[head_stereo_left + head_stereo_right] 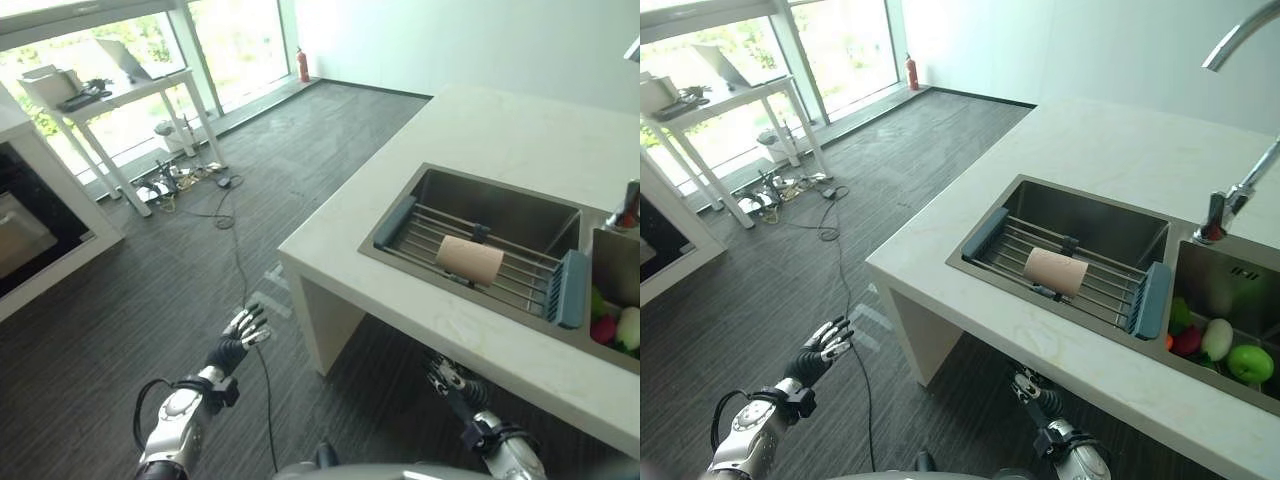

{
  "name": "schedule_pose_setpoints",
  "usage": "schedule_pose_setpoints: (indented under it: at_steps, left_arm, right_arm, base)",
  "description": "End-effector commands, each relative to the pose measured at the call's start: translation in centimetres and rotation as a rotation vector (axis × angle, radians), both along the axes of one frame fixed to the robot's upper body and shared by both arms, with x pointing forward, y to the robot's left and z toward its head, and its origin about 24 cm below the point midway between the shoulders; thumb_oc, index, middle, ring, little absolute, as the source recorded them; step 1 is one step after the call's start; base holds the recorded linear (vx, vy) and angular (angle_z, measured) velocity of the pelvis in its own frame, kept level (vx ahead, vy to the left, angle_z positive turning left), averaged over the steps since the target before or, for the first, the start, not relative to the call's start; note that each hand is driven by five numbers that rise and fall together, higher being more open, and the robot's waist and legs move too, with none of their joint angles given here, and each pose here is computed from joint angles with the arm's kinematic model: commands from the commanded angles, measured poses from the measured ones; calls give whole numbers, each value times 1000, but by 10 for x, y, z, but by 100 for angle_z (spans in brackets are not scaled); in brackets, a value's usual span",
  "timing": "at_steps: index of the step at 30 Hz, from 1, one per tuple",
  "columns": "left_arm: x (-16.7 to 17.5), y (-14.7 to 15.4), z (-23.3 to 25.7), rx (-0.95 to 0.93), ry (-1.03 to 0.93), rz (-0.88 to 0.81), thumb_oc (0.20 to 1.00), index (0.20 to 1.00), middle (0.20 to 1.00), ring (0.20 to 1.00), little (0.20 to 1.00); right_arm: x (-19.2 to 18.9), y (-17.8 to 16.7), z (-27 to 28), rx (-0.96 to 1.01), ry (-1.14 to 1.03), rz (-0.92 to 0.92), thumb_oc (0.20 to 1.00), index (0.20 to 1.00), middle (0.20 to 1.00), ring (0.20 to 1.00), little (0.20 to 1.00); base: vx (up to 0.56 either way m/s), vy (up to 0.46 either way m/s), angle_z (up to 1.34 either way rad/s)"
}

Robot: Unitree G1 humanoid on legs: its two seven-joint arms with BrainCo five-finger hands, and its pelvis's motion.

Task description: Place the dishes in the dishwasher.

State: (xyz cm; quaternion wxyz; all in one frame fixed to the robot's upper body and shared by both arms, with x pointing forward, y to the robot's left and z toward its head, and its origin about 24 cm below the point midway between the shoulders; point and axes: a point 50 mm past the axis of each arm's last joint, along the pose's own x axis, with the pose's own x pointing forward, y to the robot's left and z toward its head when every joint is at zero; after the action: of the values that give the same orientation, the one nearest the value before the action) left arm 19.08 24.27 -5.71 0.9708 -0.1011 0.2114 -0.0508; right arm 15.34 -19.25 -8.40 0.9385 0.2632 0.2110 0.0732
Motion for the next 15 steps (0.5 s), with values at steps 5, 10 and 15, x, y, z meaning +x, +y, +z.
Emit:
schedule_pose_setpoints:
  at_steps: [5,10,15]
  left_arm:
    - [0,26,6,98,-68,250,1000,1000,1000,1000,1000]
    - [-14,66,21,120,-178,621,1000,1000,1000,1000,1000]
    - [-19,116,58,-9,-349,1005,1000,1000,1000,1000,1000]
  right_arm:
    - [10,-24,-6,-87,40,-99,1000,1000,1000,1000,1000]
    - [-32,-46,-48,-110,329,-217,1000,1000,1000,1000,1000]
    - [-77,-64,-64,-57,509,-452,1000,1000,1000,1000,1000]
  base:
    - [7,92,-84]
    - [-51,-58,-126]
    - [58,-243,-93]
